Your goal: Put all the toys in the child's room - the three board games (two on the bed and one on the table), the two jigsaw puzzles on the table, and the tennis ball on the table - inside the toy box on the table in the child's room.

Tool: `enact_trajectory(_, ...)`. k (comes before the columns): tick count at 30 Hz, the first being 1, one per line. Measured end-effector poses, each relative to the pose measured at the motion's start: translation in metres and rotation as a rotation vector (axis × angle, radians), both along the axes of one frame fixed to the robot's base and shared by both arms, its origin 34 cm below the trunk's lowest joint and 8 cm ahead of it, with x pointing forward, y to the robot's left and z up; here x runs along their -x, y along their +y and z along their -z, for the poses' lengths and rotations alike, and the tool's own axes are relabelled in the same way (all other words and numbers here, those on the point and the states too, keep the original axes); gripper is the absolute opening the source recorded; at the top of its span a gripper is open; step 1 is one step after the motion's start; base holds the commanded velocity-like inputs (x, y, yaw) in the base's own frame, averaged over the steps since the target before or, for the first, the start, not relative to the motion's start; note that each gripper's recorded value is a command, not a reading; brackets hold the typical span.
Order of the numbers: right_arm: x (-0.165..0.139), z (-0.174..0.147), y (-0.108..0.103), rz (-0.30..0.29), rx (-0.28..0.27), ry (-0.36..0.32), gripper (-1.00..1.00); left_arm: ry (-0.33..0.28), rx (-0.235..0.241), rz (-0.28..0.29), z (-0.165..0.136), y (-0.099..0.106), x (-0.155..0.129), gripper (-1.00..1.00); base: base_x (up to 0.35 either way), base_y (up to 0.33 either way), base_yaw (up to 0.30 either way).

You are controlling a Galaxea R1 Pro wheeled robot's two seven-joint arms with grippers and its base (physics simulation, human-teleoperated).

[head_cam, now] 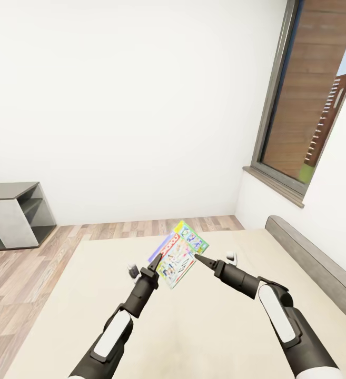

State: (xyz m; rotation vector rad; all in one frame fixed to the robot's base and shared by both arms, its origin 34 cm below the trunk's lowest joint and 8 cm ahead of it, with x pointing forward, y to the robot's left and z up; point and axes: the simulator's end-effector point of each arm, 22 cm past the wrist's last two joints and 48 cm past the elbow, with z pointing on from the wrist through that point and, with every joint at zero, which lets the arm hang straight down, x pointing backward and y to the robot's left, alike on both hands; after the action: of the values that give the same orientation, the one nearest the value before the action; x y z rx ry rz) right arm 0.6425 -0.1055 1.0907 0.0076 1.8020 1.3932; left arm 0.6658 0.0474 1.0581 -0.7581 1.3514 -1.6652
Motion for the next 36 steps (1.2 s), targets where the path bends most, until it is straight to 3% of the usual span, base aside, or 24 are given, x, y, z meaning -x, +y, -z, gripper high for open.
enact_trajectory(18, -0.002, 0.005, 0.001, 0.0, 0.039, -0.003, 1.0, 0.003, -0.023, 0.061, 0.001, -0.03, 0.01, -1.0, 0.0, 0.0, 0.0)
enact_trajectory(30, -0.001, 0.005, 0.001, -0.001, 0.042, -0.003, 1.0, 0.008, -0.033, 0.07, 0.002, -0.034, 0.01, -1.0, 0.0, 0.0, 0.0)
enact_trajectory(31, -0.001, 0.005, 0.001, -0.001, 0.042, -0.003, -1.0, 0.008, -0.033, 0.07, 0.002, -0.034, 0.01, -1.0, 0.0, 0.0, 0.0)
enact_trajectory(36, -0.001, 0.005, 0.002, -0.003, 0.04, -0.004, -1.0, 0.007, -0.035, 0.071, 0.001, -0.035, 0.01, -1.0, 0.0, 0.0, 0.0)
